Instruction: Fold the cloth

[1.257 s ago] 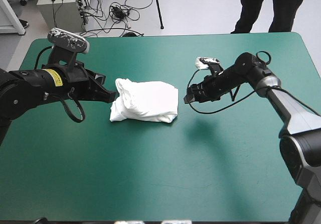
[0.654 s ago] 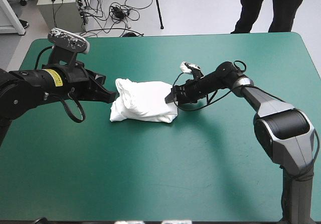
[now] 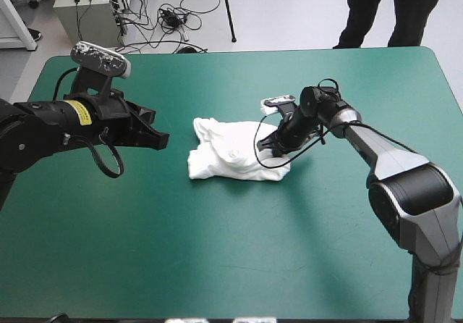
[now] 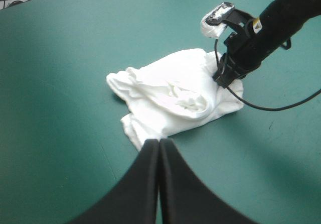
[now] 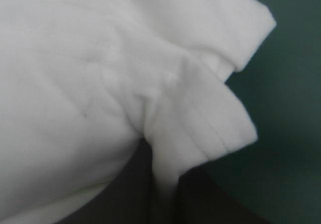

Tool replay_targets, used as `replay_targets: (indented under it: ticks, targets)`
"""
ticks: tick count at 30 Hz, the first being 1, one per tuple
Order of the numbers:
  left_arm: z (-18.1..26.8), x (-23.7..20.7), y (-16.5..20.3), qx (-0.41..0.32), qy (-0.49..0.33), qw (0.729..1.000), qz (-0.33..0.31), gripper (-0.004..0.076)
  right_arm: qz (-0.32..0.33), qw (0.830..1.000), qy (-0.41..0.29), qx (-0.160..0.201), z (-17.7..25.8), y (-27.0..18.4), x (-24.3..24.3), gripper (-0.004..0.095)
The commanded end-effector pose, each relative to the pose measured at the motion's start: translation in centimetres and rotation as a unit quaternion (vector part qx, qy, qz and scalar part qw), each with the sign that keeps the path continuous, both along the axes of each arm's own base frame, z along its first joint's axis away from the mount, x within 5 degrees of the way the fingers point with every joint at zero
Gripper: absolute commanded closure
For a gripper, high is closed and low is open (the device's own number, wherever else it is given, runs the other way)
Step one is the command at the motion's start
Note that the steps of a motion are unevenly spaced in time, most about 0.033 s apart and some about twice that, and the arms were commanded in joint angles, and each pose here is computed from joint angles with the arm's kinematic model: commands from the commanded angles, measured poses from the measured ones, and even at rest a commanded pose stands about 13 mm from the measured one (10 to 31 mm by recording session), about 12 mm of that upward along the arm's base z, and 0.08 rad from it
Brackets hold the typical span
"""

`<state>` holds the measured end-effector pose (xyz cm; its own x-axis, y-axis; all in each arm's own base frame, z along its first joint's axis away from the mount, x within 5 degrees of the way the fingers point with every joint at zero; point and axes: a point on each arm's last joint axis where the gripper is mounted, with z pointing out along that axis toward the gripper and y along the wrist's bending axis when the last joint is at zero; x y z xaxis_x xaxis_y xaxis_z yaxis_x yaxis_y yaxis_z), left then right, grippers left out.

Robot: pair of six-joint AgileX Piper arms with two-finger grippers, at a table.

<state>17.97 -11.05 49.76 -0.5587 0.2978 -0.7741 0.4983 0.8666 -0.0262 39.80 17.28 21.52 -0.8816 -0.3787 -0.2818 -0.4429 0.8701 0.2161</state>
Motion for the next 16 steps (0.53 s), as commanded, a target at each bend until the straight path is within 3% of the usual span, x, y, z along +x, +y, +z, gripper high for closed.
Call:
replay_targets:
  ticks: [1,6,10,16]
  targets:
    - [1.0,-1.3,0.6,-0.015,0.0,1.0,-0.003,0.0733,-0.024,0.993,-0.049,-0.101,4.1,-5.4,-0.8,0.0925]
    - [1.0,-1.3,0.6,-0.016,0.0,1.0,-0.005,0.0733,-0.1,0.986,-0.037,-0.125,5.4,-12.3,-3.8,0.0925]
    - [1.0,-1.3,0.6,-0.014,0.0,1.0,-0.005,0.0733,-0.182,0.97,-0.019,-0.157,5.5,-19.4,-7.8,0.0925]
    - [1.0,-1.4,0.4,-0.011,-0.003,1.0,-0.02,0.0733,-0.322,0.935,-0.032,-0.144,5.5,-26.4,-13.6,0.0925]
